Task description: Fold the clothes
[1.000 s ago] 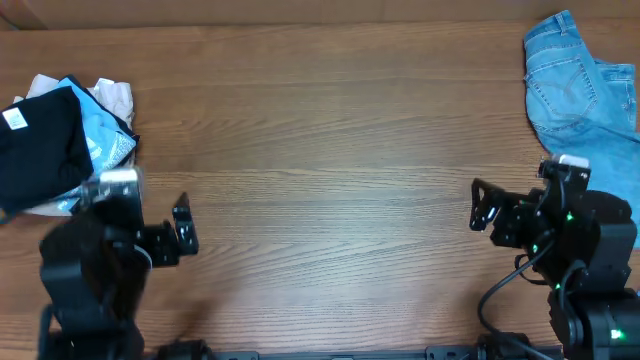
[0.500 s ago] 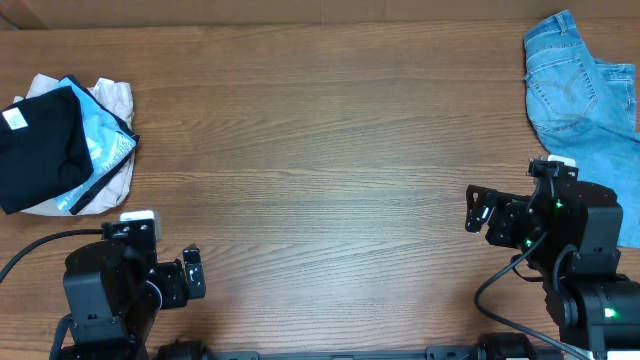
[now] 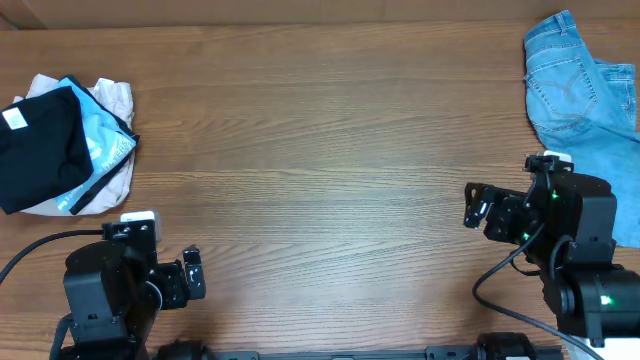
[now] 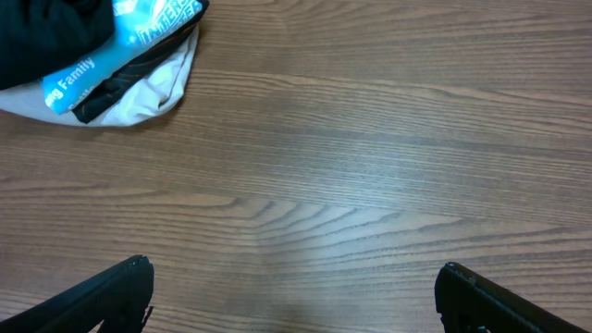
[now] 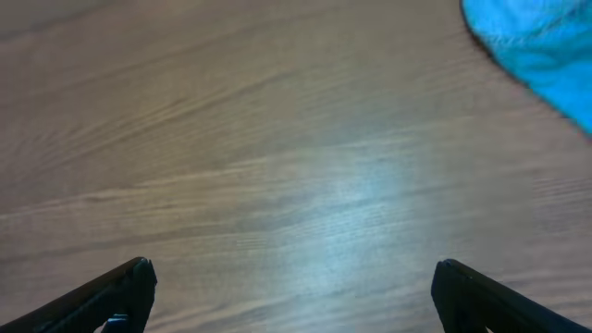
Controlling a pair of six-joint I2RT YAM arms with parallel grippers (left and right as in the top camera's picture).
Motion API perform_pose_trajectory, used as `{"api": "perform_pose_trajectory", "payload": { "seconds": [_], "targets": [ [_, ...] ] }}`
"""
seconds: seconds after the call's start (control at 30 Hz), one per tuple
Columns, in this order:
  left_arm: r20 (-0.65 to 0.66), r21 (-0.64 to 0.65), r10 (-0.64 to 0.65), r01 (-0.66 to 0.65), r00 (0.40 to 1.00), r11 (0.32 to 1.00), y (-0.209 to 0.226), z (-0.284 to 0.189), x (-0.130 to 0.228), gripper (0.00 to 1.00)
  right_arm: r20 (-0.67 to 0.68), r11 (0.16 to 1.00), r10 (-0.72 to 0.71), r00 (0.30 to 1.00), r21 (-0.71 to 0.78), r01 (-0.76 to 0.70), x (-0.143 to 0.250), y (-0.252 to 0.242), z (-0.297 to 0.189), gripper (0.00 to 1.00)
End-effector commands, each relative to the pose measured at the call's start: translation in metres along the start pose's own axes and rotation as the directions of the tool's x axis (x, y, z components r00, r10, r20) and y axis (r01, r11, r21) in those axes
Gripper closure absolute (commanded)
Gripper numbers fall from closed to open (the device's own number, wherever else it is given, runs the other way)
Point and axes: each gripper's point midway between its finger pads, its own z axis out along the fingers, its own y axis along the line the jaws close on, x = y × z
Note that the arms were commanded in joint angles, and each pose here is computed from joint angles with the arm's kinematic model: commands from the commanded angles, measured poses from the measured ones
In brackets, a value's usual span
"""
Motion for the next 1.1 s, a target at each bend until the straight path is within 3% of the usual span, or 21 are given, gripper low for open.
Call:
{"api": "perform_pose_trajectory", "payload": {
  "seconds": [0.0, 0.3, 0.5, 0.67, 0.8, 0.87, 1.07],
  "targets": [
    [0.004, -0.009, -0.013, 0.013, 1.000, 1.000, 0.001, 0.000, 0.001, 0.00, 0.080, 0.999, -0.051, 0.995, 0.002, 0.051, -0.005, -0.001, -0.009, 0.00],
    [0.004, -0.009, -0.013, 0.013, 1.000, 1.000, 0.001, 0.000, 0.001, 0.00, 0.380, 0.996, -0.058, 0.923, -0.046, 0.081, 0.016, -0.008, -0.008, 0.00],
    [0.004, -0.009, -0.013, 0.013, 1.000, 1.000, 0.001, 0.000, 0.001, 0.00, 0.637, 0.977, -0.047, 0.770, -0.130, 0.167, 0.018, 0.001, 0.000, 0.00],
    [0.004, -0.009, -0.013, 0.013, 1.000, 1.000, 0.001, 0.000, 0.001, 0.00, 0.746, 0.974, -0.040, 0.664, -0.121, 0.194, 0.015, -0.001, 0.004, 0.00],
    [0.004, -0.009, -0.013, 0.013, 1.000, 1.000, 0.001, 0.000, 0.001, 0.00, 0.740, 0.974, -0.082, 0.667, -0.083, 0.212, 0.026, -0.007, 0.023, 0.00],
    [0.004, -0.009, -0.013, 0.013, 1.000, 1.000, 0.001, 0.000, 0.001, 0.00, 0.666, 0.978, -0.092, 0.741, -0.080, 0.193, 0.044, -0.014, 0.044, 0.00],
    [0.004, -0.009, -0.013, 0.013, 1.000, 1.000, 0.001, 0.000, 0.001, 0.00, 0.672, 0.979, -0.057, 0.739, -0.105, 0.172, 0.042, -0.012, 0.042, 0.00]
  ]
}}
